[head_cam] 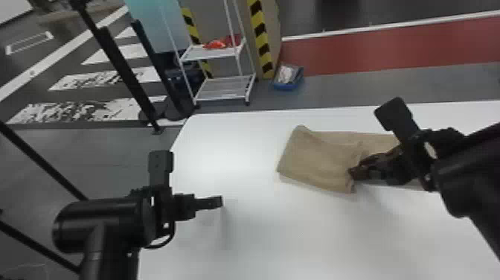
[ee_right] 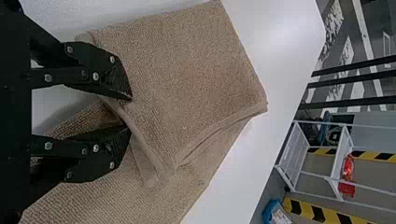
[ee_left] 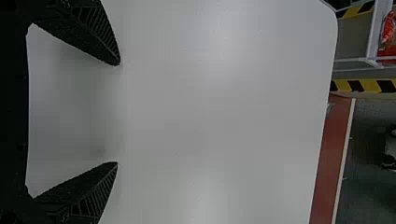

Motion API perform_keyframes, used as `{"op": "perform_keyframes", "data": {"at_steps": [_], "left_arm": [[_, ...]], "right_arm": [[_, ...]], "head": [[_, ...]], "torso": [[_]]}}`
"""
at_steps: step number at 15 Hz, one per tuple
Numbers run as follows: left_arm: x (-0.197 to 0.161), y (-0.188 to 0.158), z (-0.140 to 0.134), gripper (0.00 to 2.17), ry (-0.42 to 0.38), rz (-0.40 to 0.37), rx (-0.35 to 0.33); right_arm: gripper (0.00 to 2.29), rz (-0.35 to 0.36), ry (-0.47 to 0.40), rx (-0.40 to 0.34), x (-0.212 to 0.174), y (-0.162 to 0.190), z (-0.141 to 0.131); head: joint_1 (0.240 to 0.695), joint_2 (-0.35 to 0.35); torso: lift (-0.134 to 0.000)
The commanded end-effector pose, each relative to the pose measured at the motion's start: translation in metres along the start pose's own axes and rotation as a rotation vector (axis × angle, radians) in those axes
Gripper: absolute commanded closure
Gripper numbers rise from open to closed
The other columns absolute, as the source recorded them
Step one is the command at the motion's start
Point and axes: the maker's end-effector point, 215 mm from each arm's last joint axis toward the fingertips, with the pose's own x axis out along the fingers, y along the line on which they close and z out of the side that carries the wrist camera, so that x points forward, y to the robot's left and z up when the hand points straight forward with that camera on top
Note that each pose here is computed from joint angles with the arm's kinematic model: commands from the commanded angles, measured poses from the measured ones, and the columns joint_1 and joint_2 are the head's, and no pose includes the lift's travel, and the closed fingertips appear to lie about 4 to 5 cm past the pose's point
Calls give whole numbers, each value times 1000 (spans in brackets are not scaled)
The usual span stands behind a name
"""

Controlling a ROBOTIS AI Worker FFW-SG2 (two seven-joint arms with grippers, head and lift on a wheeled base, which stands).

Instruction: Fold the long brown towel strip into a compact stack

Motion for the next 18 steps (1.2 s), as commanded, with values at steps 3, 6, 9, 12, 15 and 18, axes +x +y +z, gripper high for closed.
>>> {"op": "perform_keyframes", "data": {"at_steps": [3, 6, 9, 12, 15, 18], "left_arm": [[-1, 3, -2, 87, 2, 1, -1], [-3, 5, 0, 87, -3, 4, 1], [-5, 10, 0, 87, -6, 7, -4], [-9, 14, 2, 87, -13, 10, -7], [-10, 15, 1, 87, -11, 8, -6], [-9, 15, -2, 87, -7, 10, -6]], "right_arm": [[1018, -9, -4, -8, 0, -1, 1], [1018, -7, -22, -13, -1, 0, 8], [1018, 17, -92, -32, -6, 8, 34], [1015, 27, -110, -31, -9, 11, 42], [954, 21, -62, -33, -2, 13, 22], [957, 15, -49, -39, 1, 13, 15]], "head": [[695, 350], [695, 350], [695, 350], [695, 350], [695, 350], [695, 350]], "torso": [[-123], [-123], [-123], [-123], [-123], [-123]]}}
